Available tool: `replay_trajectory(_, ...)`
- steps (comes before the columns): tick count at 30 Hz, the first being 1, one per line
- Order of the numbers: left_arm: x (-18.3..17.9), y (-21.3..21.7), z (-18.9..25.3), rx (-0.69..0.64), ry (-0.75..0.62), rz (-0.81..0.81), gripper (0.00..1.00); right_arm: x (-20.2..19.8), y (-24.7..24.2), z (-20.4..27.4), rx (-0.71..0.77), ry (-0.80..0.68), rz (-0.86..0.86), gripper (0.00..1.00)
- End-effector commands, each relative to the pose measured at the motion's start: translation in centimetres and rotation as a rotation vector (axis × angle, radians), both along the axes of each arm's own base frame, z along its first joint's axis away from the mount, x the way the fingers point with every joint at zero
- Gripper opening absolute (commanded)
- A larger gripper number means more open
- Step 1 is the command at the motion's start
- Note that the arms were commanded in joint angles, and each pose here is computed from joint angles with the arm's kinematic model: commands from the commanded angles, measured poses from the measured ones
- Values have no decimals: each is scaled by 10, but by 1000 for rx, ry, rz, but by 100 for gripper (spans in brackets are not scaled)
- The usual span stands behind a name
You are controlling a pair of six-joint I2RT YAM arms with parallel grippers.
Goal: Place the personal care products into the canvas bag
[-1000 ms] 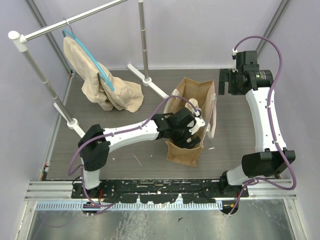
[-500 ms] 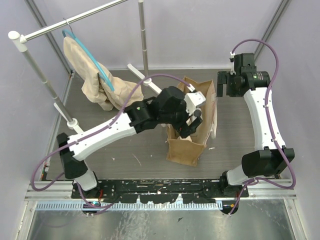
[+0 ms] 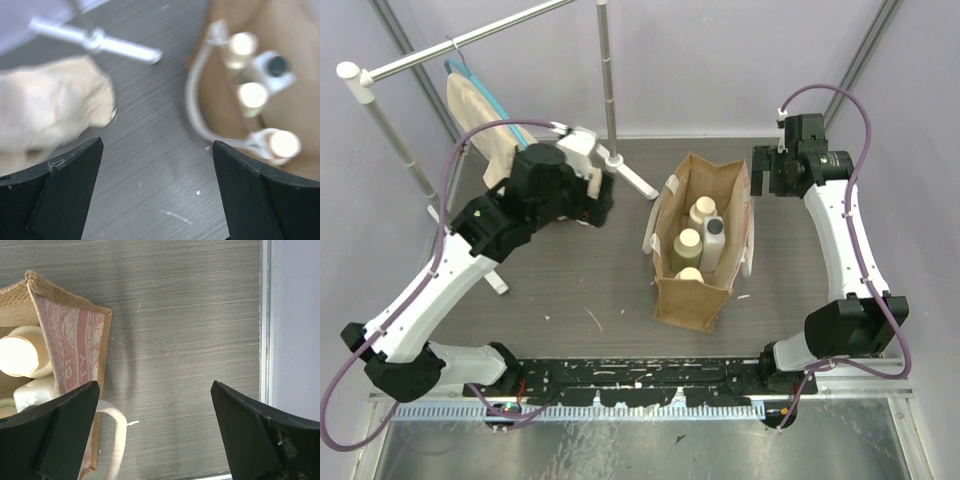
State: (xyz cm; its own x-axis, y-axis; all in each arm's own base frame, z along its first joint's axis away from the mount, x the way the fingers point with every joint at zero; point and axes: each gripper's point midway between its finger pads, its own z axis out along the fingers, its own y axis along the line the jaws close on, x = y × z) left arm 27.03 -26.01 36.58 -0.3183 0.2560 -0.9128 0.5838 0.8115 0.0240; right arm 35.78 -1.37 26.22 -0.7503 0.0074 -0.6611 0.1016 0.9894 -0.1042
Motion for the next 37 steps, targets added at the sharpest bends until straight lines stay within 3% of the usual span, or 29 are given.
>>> replay_trajectory(1,6,72,-42,-54,142,213,98,10,3,33,36,-190,-15,100)
replay_trajectory(7,4,111,-70,28,198,351,98,13,6,25,63,-212,-26,100)
replay_trajectory(23,11,123,-76,24,201,467,98,13,6,16,62,-186,-23,100)
replay_trajectory(37,12,121,-75,21,191,451,98,19,7,19,67,-184,-25,100)
